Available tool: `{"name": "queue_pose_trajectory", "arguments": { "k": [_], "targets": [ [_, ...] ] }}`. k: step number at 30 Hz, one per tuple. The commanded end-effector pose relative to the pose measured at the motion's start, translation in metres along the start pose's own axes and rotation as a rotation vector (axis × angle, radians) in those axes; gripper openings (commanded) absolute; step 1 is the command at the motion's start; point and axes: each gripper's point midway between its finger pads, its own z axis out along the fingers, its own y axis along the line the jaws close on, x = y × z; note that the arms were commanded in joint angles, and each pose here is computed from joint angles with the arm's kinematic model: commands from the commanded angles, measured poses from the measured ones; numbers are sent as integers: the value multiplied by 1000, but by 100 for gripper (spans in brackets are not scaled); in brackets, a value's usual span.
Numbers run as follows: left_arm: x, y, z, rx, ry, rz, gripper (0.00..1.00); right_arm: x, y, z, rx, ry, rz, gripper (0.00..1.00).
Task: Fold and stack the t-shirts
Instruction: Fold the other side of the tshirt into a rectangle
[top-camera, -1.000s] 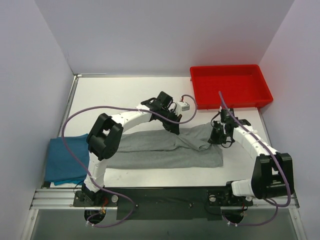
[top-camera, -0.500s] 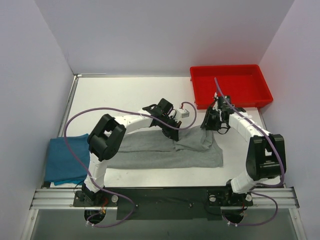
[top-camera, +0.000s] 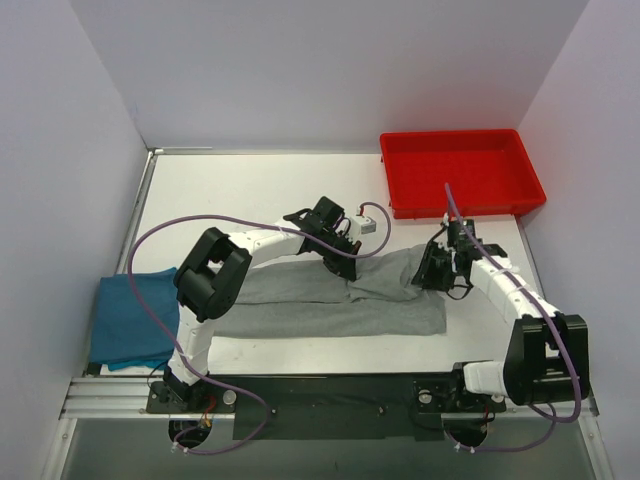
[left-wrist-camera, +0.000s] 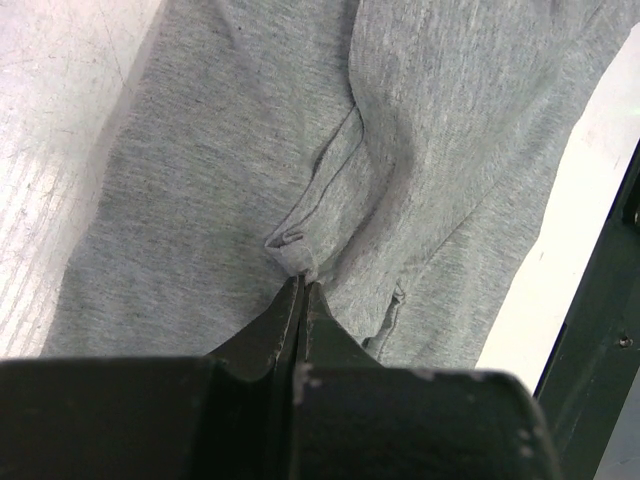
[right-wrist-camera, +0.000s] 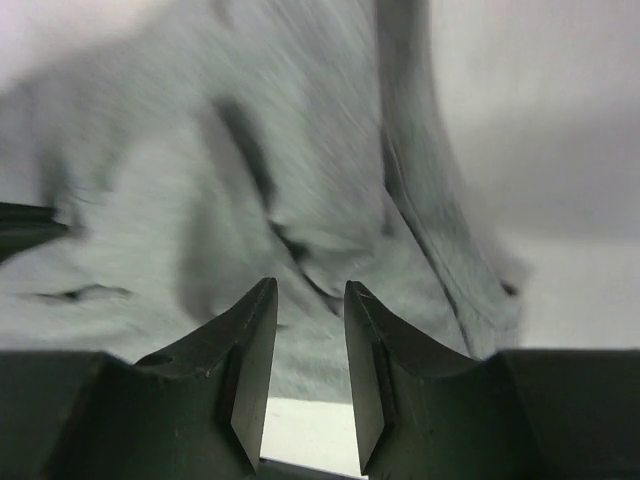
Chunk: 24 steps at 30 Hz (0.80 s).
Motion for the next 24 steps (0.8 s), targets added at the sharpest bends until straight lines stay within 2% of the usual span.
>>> {"name": "queue_pose_trajectory", "arguments": {
  "k": [1,6,10,12,14,19,24],
  "targets": [
    [-20,-10,-10,17,-65,42,0,49,-8,18,3,119,126,31],
    [-18,-11,-9,19,-63,12,0,44,-7,29,3,120,145,33],
    [-21,-11,-9,16,-68,19,0,53,-5,34,-18,160,168,25],
    [-21,-11,-9,12,-66,21,0,55,-3,34,-29,168,173,17],
    [-22,-10,-10,9,-67,19,0,54,-5,30,-12,171,180,1],
    [-23,1,-16,-53,-63,7,0,67,-34,5,126,186,214,0],
    [-17,-5,-8,-30,-50,1,0,93,-42,5,144,253,260,0]
  ]
}}
